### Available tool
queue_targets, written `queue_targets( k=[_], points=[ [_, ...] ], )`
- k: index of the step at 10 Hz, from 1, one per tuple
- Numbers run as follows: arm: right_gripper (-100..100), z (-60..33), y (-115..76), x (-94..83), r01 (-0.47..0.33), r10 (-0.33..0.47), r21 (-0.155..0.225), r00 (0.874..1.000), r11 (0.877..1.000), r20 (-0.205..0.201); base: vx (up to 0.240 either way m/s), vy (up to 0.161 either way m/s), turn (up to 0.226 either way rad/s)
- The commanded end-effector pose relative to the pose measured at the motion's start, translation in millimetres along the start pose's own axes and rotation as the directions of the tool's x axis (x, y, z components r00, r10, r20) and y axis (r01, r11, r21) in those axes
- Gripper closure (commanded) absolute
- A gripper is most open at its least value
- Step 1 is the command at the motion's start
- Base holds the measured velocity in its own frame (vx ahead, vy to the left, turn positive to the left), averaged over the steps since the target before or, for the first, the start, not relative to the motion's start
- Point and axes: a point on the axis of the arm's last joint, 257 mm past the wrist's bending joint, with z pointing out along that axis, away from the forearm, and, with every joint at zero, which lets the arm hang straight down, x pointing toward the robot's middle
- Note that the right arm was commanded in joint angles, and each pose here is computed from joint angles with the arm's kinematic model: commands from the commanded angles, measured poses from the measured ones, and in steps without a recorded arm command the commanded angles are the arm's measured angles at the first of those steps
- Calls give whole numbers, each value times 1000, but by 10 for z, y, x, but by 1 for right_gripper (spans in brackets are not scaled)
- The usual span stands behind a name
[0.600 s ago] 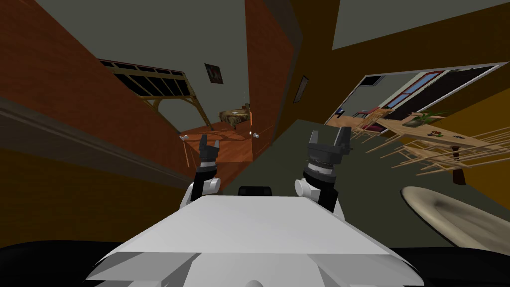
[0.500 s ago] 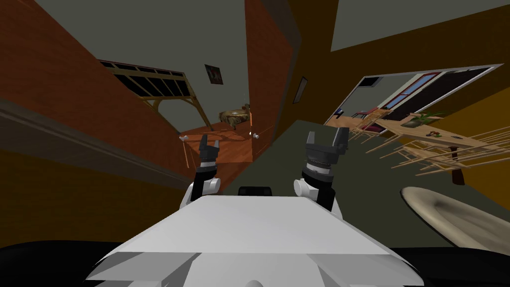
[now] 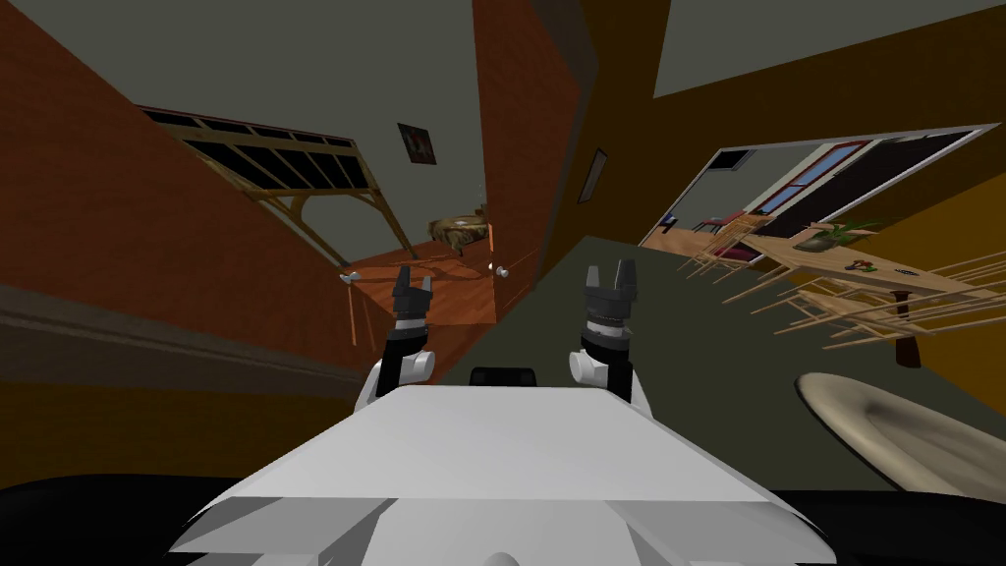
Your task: Push the door open
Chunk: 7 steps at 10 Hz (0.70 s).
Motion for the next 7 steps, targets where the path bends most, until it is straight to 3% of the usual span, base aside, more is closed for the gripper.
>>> queue_targets(
  k=[1,7],
  points=[
    [-100,-36,-117,78,27,-26,20,999,999,-20,109,-40,-8],
    [-100,-230,-615,531,131,-120,87,985,988,-121,99,-35,-20]
  ],
)
